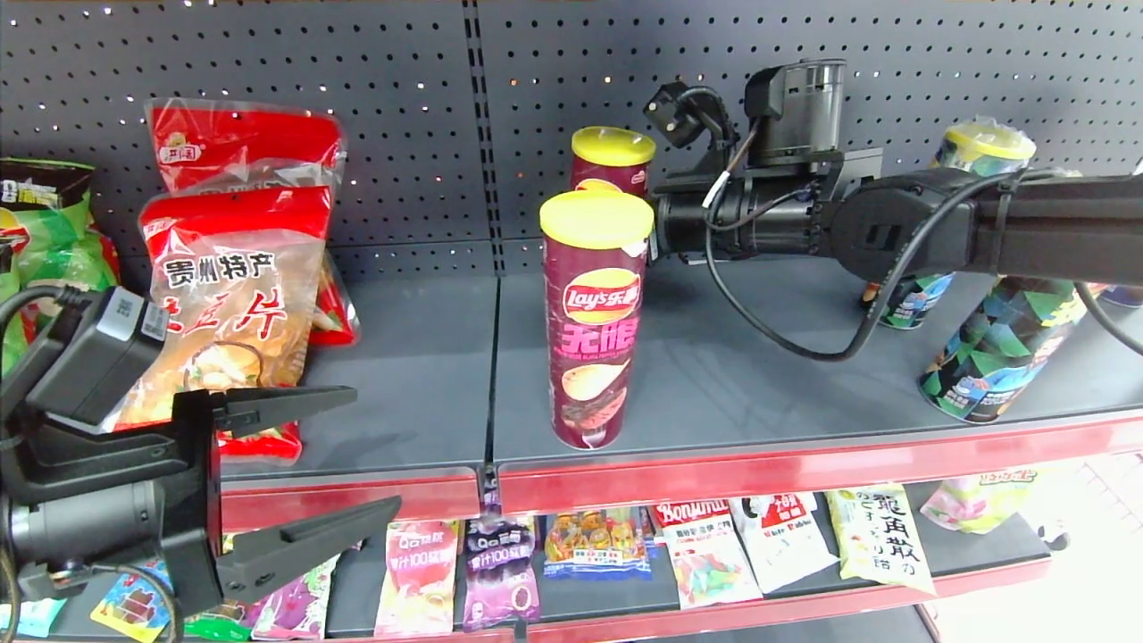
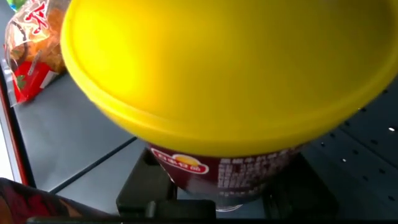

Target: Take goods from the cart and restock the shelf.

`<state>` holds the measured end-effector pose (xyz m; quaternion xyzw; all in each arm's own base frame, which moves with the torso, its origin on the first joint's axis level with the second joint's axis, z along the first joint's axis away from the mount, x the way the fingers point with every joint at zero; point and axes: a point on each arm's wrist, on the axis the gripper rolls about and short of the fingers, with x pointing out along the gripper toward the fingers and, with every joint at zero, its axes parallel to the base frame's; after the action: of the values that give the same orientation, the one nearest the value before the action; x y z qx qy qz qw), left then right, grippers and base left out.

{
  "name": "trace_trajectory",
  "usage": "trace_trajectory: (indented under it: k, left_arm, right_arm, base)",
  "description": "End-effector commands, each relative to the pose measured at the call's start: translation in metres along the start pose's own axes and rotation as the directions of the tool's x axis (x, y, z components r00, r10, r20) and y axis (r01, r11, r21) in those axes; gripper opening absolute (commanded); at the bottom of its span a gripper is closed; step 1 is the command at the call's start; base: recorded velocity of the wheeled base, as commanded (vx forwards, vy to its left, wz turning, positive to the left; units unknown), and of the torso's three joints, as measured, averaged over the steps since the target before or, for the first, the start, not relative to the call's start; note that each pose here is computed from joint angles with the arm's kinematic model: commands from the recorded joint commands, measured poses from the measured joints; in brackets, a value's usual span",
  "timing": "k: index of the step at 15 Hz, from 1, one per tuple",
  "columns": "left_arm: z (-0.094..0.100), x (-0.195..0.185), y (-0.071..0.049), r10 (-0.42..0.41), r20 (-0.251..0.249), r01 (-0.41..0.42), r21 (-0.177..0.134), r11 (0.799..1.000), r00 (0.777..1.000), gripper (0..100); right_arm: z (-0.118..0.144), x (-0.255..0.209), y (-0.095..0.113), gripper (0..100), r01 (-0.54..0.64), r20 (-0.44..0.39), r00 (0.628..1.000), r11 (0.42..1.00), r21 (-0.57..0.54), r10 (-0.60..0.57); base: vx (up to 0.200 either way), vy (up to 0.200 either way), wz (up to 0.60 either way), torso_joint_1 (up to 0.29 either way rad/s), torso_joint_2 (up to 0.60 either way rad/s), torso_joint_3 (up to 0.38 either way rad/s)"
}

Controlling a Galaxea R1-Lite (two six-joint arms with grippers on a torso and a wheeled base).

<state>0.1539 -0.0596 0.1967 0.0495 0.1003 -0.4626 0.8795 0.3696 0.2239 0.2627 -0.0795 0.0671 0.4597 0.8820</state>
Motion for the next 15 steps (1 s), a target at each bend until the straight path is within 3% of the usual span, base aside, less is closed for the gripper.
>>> trace_trajectory:
  k: [1,7,15]
  left_arm:
    - [-0.001,0.001,0.001,0.000,-0.003,0.000,-0.002,1.000,1.000,100]
    - [-0.001,0.002,0.001,0.000,-0.007,0.000,-0.005,1.000,1.000,100]
    - [-0.002,0.010,0.007,0.013,-0.028,-0.013,-0.015,1.000,1.000,100]
  right_arm:
    - [0.000,0.000,0.000,100,-0.001,-0.002,1.000,1.000,0.000,0.001]
    - [0.001,-0.009,0.002,100,0.020,-0.012,1.000,1.000,0.023,-0.019]
    - [-0.027,-0.101,0.023,100,0.162,-0.161,0.976,0.984,0.075,-0.149]
  base:
    - [0.000,0.000,0.00,0.000,0.00,0.000]
    - [0.000,0.000,0.00,0.000,0.00,0.000]
    - [0.000,0.000,0.00,0.000,0.00,0.000]
